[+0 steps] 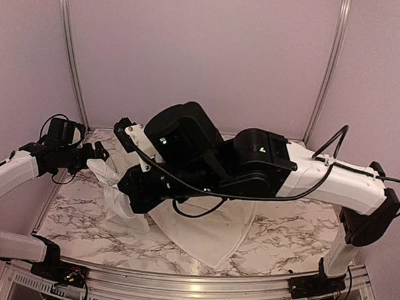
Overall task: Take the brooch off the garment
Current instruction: Smooth out the flattened clothing at the center of the board.
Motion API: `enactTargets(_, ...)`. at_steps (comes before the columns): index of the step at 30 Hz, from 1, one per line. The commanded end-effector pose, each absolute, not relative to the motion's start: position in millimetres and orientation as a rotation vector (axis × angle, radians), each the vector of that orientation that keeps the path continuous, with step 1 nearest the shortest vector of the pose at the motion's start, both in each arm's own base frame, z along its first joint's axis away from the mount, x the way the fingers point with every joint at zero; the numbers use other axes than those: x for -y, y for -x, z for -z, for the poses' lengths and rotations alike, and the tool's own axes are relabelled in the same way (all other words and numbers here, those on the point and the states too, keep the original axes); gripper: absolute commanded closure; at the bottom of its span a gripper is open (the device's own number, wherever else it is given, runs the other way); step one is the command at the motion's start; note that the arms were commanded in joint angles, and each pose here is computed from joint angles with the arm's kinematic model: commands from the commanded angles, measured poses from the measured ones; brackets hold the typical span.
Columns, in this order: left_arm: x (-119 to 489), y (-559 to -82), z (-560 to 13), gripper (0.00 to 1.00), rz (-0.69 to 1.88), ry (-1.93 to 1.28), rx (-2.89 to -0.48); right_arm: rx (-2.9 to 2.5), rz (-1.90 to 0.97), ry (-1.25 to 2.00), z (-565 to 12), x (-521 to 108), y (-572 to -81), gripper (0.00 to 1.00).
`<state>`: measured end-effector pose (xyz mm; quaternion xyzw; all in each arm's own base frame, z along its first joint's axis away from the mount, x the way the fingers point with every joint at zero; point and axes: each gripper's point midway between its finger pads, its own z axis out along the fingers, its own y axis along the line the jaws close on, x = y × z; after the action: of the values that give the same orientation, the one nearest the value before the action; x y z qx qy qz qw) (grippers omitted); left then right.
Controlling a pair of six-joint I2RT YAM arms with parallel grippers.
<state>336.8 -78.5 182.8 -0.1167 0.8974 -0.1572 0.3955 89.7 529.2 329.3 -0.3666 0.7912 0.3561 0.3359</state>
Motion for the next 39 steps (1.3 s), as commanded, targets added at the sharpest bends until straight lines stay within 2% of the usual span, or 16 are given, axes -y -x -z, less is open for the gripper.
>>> enactTargets(1,77.1,-337.6,-179.1,0.01,0.365,0.286,-2.298,-1.948,-1.069,0.996,-396.6,-518.8,-73.3,1.00)
enactTargets(8,77.0,-336.4,-172.5,0.01,0.361,0.289,-2.315,-1.714,-1.281,0.922,-496.7,-500.4,-63.6,1.00)
enactTargets(14,76.7,-335.4,-173.6,0.01,0.359,0.287,-2.316,-1.635,-1.428,0.959,-510.1,-521.1,-50.3,1.00)
enactTargets(19,80.6,-327.3,-171.0,0.01,0.414,0.313,-2.324,-1.555,-1.512,0.909,-525.2,-536.7,-61.9,1.00)
enactTargets(21,82.2,-318.8,-171.8,0.01,0.459,0.340,-2.307,-1.604,-1.517,0.906,-498.3,-544.7,-76.6,1.00)
enactTargets(26,66.7,-302.0,-180.2,0.01,0.390,0.370,-2.303,-1.860,-1.531,0.874,-372.6,-548.6,-108.6,1.00)
enactTargets(32,67.9,-305.4,-176.5,0.01,0.388,0.361,-2.317,-2.115,-1.535,0.842,-236.0,-559.7,-132.6,1.00)
enactTargets(36,73.4,-307.8,-160.4,0.01,0.418,0.368,-2.348,-2.176,-1.531,0.993,-198.0,-589.5,-98.6,1.00)
enactTargets(39,78.9,-302.8,-142.2,0.01,0.466,0.392,-2.382,-2.261,-1.406,1.057,-167.1,-581.1,-81.9,1.00)
